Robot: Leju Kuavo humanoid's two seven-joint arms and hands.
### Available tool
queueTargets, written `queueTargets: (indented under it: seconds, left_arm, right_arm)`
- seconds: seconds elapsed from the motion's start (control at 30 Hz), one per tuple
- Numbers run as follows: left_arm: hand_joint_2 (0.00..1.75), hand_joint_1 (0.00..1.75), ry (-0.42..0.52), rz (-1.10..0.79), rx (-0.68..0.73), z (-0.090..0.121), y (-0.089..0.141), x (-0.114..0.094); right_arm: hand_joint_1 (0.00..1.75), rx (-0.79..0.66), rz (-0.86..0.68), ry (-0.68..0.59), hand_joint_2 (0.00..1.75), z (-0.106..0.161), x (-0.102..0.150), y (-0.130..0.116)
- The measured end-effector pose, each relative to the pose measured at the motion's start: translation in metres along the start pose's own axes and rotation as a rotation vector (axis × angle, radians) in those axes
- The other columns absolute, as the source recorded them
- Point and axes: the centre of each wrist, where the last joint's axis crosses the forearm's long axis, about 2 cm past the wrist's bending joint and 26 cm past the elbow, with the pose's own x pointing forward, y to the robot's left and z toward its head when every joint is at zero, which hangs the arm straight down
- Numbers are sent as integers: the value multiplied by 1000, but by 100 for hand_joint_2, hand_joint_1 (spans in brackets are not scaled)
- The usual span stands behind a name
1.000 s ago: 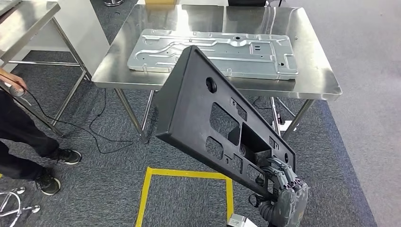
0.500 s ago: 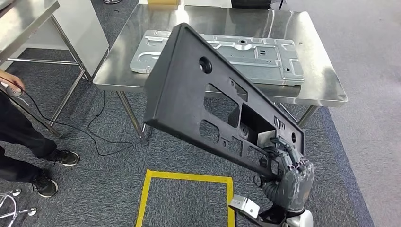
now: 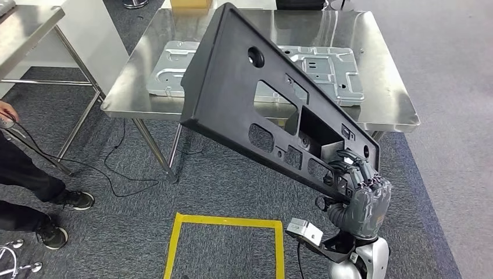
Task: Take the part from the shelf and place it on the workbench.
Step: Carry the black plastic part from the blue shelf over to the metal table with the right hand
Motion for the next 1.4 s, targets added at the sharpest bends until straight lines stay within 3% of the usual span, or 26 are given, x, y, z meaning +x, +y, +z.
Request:
queueTargets:
  seconds: [1.4]
  left_arm:
    - [175, 0, -9, -22, -8, -3, 4, 3]
  right_arm:
    - [175, -5, 8, -23, 175, -13, -10, 4]
